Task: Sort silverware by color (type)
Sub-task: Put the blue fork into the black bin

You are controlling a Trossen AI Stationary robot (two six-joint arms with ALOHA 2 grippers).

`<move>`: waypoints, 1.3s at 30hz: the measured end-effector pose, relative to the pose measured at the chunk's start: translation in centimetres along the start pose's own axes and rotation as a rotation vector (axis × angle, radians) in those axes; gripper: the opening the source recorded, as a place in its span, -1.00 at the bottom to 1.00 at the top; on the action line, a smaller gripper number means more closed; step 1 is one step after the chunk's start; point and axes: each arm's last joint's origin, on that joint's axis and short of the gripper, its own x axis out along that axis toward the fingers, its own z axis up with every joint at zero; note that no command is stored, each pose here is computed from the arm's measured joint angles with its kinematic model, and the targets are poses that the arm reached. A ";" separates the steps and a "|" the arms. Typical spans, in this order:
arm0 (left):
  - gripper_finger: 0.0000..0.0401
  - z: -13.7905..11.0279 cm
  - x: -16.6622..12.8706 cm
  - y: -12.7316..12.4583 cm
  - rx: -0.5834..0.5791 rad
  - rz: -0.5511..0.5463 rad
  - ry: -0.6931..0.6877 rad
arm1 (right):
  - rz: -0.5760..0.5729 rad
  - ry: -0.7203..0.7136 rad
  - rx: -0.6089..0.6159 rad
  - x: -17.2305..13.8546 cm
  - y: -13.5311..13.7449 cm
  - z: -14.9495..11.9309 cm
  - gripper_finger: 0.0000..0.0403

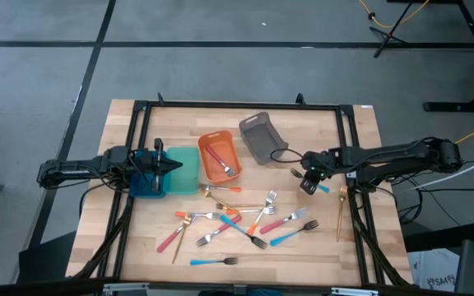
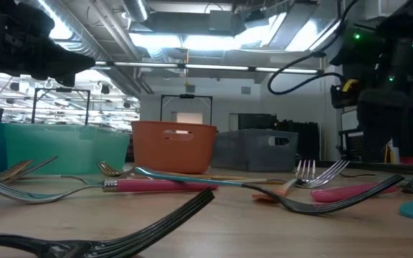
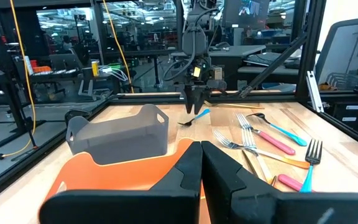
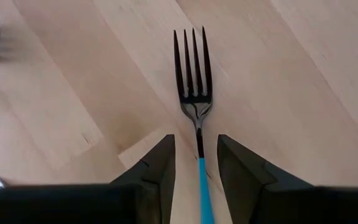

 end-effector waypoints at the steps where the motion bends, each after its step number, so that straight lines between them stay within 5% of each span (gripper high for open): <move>1: -0.99 0.0 0.0 0.0 0.000 0.000 0.000 | 0.000 0.001 0.000 0.1 -0.1 -0.1 -0.46; 13: -0.99 0.0 0.0 0.0 -0.001 0.000 0.000 | -0.001 -0.012 0.000 0.4 -0.1 -0.2 -0.49; 30: -0.99 0.0 0.0 0.0 0.000 0.001 0.000 | -0.035 -0.047 -0.147 0.2 1.8 -1.5 -0.99; 39: -0.99 0.0 0.0 0.0 0.000 0.001 0.000 | -0.054 -0.059 -0.149 0.2 1.7 -1.4 -0.85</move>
